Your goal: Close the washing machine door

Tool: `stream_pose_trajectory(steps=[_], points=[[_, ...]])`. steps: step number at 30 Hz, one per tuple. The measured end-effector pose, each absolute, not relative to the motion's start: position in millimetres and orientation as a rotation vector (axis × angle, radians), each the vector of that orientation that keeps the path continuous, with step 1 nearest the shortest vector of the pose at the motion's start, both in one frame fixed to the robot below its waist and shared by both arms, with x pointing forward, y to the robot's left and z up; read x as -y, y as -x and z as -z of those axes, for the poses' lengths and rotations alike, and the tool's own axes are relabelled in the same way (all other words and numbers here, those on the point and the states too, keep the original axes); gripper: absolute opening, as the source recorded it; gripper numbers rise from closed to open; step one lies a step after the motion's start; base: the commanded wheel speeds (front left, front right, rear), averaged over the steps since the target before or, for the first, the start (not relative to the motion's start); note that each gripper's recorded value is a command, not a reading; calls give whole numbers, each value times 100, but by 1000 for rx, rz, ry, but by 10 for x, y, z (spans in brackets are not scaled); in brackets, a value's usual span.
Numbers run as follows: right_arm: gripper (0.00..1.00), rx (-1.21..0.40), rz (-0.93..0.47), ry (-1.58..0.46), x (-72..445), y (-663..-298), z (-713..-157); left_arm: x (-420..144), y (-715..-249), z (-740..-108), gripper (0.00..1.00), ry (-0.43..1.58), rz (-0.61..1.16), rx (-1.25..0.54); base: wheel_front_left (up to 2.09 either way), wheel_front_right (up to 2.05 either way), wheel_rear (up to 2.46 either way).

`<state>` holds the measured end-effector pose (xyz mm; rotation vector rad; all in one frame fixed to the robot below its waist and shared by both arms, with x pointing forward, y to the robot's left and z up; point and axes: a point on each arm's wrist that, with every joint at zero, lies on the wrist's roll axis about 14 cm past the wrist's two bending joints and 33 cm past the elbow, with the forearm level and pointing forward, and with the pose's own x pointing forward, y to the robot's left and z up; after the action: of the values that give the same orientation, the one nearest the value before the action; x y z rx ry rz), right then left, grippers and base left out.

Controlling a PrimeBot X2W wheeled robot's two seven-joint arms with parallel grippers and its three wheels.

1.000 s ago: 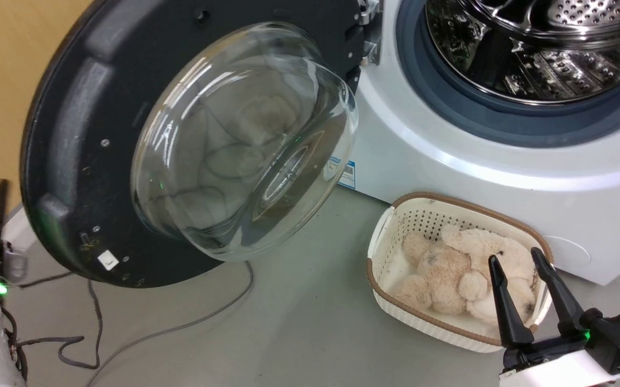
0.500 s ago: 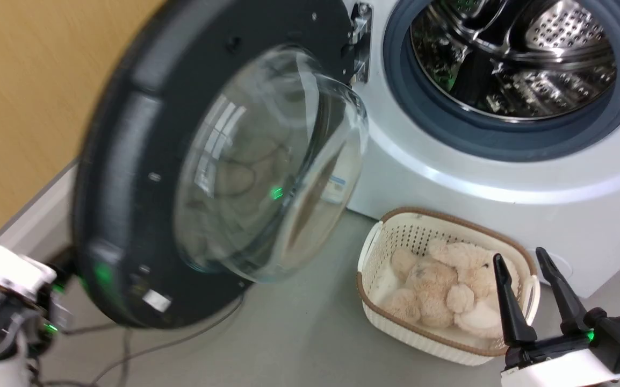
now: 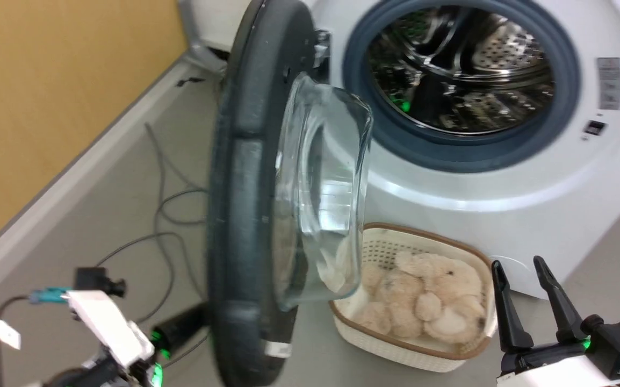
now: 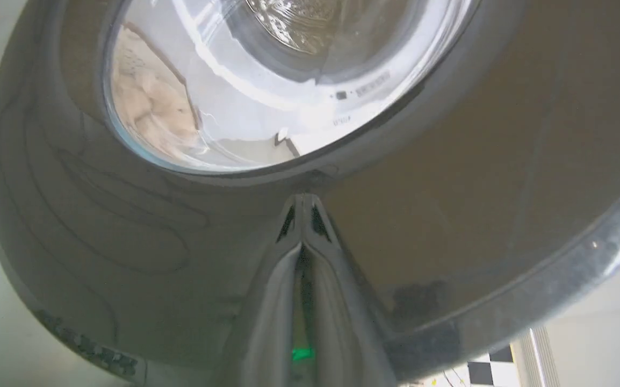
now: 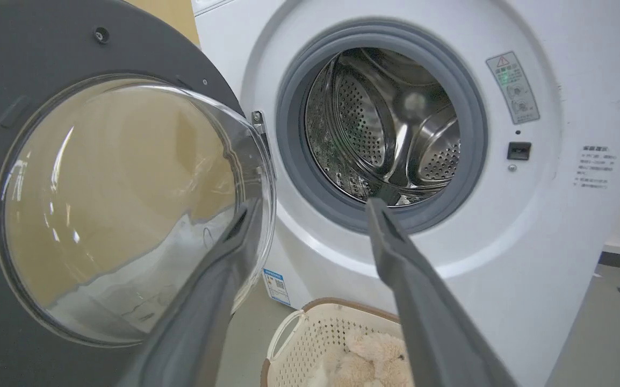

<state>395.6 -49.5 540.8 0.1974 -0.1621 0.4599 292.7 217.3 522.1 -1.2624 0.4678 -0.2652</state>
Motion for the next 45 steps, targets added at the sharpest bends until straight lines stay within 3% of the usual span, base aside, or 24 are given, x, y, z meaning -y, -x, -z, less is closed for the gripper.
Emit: stream_pose_trajectory(steps=[9,21,35,45], points=[[100,165,-341,-185,913,-3843,-5384,-1296,-3099,-5257,0,1359,488,-579,0,0,0],[100,163,-108,-156,1695,-3609,-5325,-326,-3544,-4944,0,1441,552,-683,0,0,0],[100,117,159,-120,2463,-3217,-5185,547,-4473,-5124,0,1525,589,-593,0,0,0],[100,93,217,-115,2587,-3112,-5122,847,-4872,-5184,0,1501,559,-538,0,0,0]])
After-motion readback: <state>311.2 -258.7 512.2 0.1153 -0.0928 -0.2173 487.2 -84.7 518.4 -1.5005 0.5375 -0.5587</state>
